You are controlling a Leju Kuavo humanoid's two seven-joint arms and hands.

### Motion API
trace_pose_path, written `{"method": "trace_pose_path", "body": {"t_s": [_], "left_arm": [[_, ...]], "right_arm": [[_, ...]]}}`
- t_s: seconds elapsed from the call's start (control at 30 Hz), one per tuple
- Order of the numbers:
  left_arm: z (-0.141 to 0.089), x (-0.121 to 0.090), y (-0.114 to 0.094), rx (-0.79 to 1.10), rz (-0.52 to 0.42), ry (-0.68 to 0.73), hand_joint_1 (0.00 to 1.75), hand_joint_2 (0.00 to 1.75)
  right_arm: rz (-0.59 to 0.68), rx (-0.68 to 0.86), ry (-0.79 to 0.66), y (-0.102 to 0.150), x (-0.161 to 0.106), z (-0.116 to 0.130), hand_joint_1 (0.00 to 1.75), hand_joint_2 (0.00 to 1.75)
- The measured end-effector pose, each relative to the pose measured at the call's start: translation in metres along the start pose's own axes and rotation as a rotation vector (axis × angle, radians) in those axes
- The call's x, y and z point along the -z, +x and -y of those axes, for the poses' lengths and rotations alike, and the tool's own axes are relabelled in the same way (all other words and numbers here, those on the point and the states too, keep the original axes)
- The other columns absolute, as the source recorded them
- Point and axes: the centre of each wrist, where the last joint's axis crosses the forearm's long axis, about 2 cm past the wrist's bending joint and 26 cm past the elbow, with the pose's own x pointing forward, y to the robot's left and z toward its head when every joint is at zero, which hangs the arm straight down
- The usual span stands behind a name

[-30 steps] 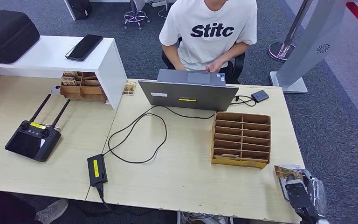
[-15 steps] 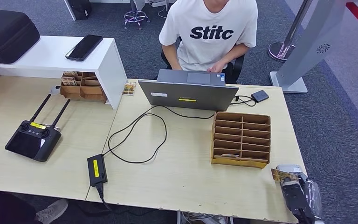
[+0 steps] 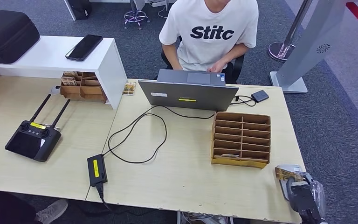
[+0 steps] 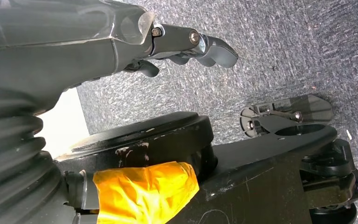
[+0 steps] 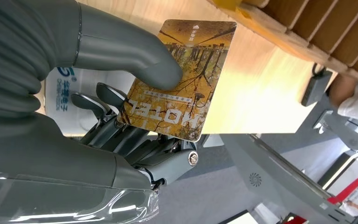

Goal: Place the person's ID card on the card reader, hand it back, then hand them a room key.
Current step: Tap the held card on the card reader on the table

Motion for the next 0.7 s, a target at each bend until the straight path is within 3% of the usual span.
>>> {"method": "trace_pose_path", "body": {"t_s": [0.7], "left_arm": [[0.000,0.000,0.000,-0.005,0.001,-0.001,0.00,1.75]], "right_arm": [[0.089,0.067,-0.054,0.018,0.004,0.021,1.75,1.75]]}}
